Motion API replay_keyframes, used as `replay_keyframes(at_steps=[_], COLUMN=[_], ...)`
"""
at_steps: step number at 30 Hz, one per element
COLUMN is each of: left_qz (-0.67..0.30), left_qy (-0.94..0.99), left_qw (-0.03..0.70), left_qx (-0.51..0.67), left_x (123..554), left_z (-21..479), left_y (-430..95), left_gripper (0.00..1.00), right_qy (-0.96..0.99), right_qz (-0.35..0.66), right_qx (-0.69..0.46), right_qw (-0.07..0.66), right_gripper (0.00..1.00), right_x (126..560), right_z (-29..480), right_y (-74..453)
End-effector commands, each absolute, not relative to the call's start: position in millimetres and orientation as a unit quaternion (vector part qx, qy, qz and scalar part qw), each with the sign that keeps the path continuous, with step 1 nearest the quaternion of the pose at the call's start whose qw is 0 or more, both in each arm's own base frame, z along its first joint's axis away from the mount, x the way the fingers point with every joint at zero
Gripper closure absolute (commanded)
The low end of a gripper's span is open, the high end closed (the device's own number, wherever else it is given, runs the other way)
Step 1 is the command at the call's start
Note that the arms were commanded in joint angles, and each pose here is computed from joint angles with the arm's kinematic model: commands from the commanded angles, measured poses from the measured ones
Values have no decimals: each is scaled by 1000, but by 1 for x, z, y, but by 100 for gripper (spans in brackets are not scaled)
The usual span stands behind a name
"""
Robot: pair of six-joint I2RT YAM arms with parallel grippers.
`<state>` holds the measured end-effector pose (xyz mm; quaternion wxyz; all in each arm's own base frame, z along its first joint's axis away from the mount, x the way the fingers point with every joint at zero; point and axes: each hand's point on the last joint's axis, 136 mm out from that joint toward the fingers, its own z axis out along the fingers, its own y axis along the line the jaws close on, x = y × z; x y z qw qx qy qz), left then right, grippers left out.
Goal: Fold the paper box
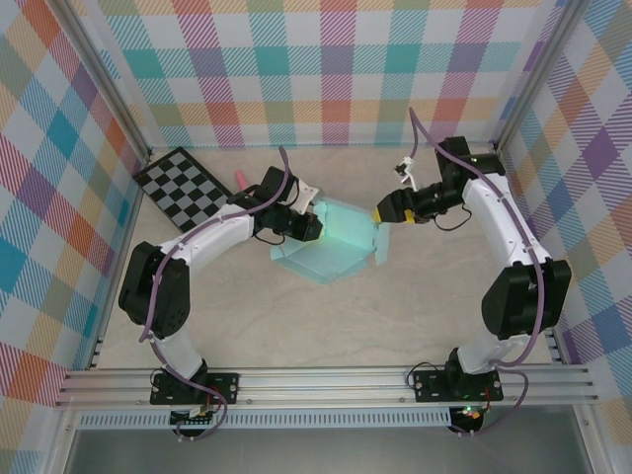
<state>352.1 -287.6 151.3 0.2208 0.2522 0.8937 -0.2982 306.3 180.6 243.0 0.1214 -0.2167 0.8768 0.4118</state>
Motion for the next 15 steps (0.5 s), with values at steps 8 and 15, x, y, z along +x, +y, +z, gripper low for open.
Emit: replay_keyframes(at_steps=[8, 15], left_qz=[-313, -312], left_qy=[873, 878], left_qw=[246, 242], left_qx=[283, 271], left_x=[351, 351], left_z=[179, 171], left_y=[-292, -292], left_gripper=[100, 100], right_qy=[872, 862], right_qz=[369, 407], right_qx=[-300, -258], right_qw=[120, 158], right_gripper=[23, 21], right_x=[300, 312], right_z=[220, 241], right_y=[187, 201])
